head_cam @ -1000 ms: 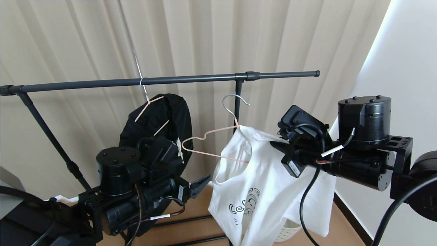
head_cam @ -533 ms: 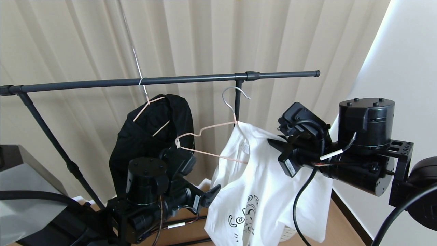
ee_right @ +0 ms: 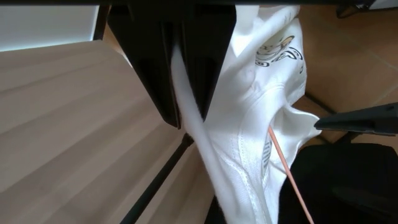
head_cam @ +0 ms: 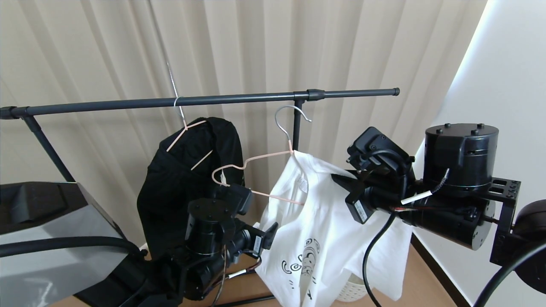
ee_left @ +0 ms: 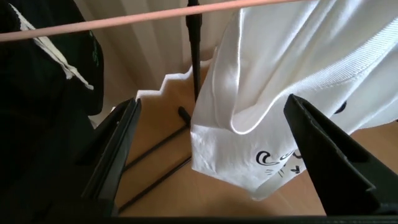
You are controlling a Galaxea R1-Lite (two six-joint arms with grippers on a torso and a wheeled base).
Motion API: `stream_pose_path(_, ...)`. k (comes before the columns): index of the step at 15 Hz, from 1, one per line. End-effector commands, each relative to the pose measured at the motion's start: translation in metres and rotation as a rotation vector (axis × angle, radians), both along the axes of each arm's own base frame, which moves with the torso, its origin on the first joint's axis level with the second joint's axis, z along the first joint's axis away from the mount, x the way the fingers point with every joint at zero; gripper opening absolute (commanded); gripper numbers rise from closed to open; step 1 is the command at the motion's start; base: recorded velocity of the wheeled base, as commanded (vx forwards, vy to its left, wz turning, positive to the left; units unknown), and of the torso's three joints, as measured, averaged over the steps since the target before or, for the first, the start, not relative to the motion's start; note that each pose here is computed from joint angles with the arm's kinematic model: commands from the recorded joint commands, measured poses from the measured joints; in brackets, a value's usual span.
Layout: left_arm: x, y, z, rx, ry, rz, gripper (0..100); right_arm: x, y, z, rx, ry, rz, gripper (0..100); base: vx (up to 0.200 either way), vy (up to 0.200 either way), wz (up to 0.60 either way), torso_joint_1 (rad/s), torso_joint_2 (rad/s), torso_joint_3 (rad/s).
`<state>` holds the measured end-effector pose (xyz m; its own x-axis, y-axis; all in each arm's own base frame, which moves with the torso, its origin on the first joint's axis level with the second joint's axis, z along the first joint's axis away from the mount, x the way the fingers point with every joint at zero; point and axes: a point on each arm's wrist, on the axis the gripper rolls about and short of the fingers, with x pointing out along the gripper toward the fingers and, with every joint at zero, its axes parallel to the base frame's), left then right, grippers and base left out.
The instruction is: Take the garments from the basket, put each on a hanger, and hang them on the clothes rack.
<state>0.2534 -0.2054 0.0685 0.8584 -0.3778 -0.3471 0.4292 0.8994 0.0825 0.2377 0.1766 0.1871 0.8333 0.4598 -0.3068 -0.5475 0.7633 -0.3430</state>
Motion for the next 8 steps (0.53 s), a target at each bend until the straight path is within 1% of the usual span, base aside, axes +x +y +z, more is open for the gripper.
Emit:
stream_pose_path(1,0.006,-0.007,-0.01,0.024,0.001,0.047,100,-0.002,0.0,0.001,0.007,0.0,0.001,0,0.0,0.0,0.0,0.0,0.0,0.0)
stream_pose_path(3,0.012,-0.011,-0.016,0.042,-0.01,0.101,100,-0.004,-0.002,0.004,0.017,-0.007,0.001,0,0.0,0.0,0.0,0.0,0.0,0.0)
stream_pose_path(7,0.013,-0.011,-0.023,0.058,0.002,0.106,100,-0.007,-0.005,0.009,0.027,-0.02,0.001,0,0.0,0.0,0.0,0.0,0.0,0.0)
stream_pose_path(8,0.014,-0.012,-0.027,0.063,0.009,0.109,0,-0.008,-0.005,0.01,0.028,-0.021,0.001,0,0.0,0.0,0.0,0.0,0.0,0.0)
